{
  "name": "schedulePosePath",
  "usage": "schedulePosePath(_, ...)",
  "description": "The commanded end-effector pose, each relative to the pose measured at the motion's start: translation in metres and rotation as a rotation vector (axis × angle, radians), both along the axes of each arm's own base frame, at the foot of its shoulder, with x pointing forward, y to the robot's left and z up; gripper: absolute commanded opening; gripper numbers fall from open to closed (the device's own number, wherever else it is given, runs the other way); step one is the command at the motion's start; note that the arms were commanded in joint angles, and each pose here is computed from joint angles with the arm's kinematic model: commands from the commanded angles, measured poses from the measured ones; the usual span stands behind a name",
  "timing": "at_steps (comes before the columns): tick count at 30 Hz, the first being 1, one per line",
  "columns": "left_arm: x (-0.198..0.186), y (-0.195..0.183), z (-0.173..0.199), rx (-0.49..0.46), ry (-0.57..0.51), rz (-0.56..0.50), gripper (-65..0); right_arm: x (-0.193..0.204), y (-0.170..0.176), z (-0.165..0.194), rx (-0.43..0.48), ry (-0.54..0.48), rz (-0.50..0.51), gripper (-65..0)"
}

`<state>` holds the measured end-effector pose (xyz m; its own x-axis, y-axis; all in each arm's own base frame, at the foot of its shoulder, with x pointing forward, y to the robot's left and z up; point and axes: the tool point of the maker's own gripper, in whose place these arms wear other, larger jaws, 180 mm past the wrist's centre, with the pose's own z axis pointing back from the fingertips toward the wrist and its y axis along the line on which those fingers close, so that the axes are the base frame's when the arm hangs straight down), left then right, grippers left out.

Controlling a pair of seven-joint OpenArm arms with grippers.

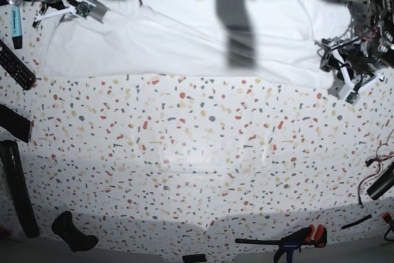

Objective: Fold the T-shirt properly
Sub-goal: 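Lift the left gripper with the fabric and fold it toward the robot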

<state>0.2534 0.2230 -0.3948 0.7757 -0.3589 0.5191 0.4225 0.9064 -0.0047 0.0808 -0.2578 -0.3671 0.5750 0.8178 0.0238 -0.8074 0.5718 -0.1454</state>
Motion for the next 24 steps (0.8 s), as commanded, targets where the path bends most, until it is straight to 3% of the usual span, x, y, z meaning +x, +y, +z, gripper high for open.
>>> schedulePosePath(1,0.007,0.001,0.011,-0.008,-0.033,-0.006,-35.8,0.003,-0.002,0.004,-0.010,-0.007,0.017,-65.0)
schedulePosePath(7,0.001,-0.025,0.018,-0.156,-0.008,-0.040,-35.9,0.003,-0.002,0.004,-0.010,-0.007,0.017,-65.0)
schedulePosePath(18,0.009,-0.028,0.024,-0.180,-0.060,-0.039,-36.0,0.003,-0.002,0.004,-0.010,-0.007,0.017,-65.0)
schedulePosePath(24,0.019,-0.023,0.029,-0.128,-0.143,-0.075,-36.0,0.003,-0.002,0.004,-0.010,-0.007,0.017,-65.0)
